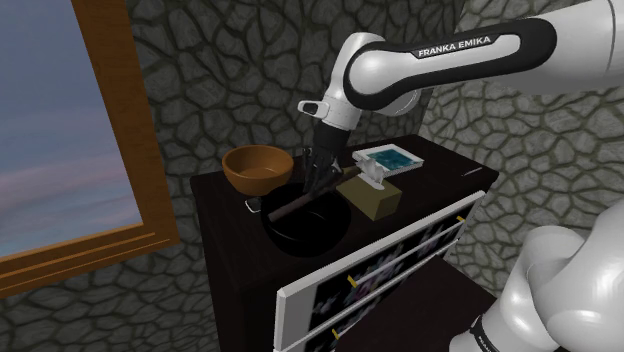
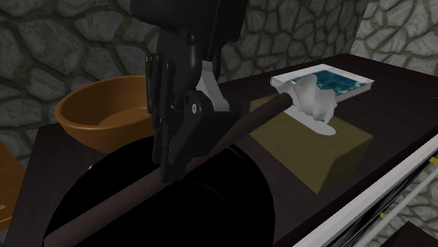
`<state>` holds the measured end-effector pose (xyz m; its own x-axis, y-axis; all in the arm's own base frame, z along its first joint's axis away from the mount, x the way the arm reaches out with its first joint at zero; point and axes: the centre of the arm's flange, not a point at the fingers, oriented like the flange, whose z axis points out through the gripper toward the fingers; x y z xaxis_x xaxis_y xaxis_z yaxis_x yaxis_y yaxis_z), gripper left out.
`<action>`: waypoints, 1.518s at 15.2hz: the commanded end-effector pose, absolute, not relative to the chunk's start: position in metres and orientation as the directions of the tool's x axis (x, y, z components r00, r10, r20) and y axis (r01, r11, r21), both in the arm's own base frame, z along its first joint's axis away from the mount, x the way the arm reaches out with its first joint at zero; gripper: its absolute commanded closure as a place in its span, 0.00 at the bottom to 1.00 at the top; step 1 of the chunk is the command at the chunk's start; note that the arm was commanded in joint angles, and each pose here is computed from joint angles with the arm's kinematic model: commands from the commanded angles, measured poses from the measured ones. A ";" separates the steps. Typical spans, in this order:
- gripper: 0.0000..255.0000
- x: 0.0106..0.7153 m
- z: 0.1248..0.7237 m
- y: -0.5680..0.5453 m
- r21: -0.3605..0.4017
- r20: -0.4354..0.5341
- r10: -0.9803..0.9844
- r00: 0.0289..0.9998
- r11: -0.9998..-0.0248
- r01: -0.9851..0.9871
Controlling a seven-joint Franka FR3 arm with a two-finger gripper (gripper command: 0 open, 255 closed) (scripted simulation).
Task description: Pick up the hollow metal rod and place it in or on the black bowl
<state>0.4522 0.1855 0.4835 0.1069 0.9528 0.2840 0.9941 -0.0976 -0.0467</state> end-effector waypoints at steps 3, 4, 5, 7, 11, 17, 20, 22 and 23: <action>1.00 0.450 0.459 0.190 -0.049 0.285 0.953 0.100 -0.090 0.995; 1.00 0.450 0.459 0.190 -0.049 0.285 0.953 0.100 -0.090 0.995; 1.00 0.450 0.459 0.190 -0.049 0.285 0.953 0.100 -0.090 0.995; 1.00 0.450 0.459 0.190 -0.049 0.285 0.953 0.100 -0.090 0.995; 0.00 0.451 0.458 0.191 -0.049 0.285 0.953 0.100 -0.090 0.995; 0.00 0.451 0.471 0.186 -0.049 0.285 0.953 0.100 -0.090 0.995; 0.00 0.451 0.506 0.176 -0.049 0.285 0.953 0.100 -0.090 0.995; 0.00 0.451 0.506 0.176 -0.049 0.285 0.953 0.100 -0.090 0.995; 0.00 0.451 0.506 0.176 -0.049 0.285 0.953 0.100 -0.090 0.995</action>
<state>0.4516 0.1766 0.5054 0.1000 0.9531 0.2855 0.9948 -0.0898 -0.0489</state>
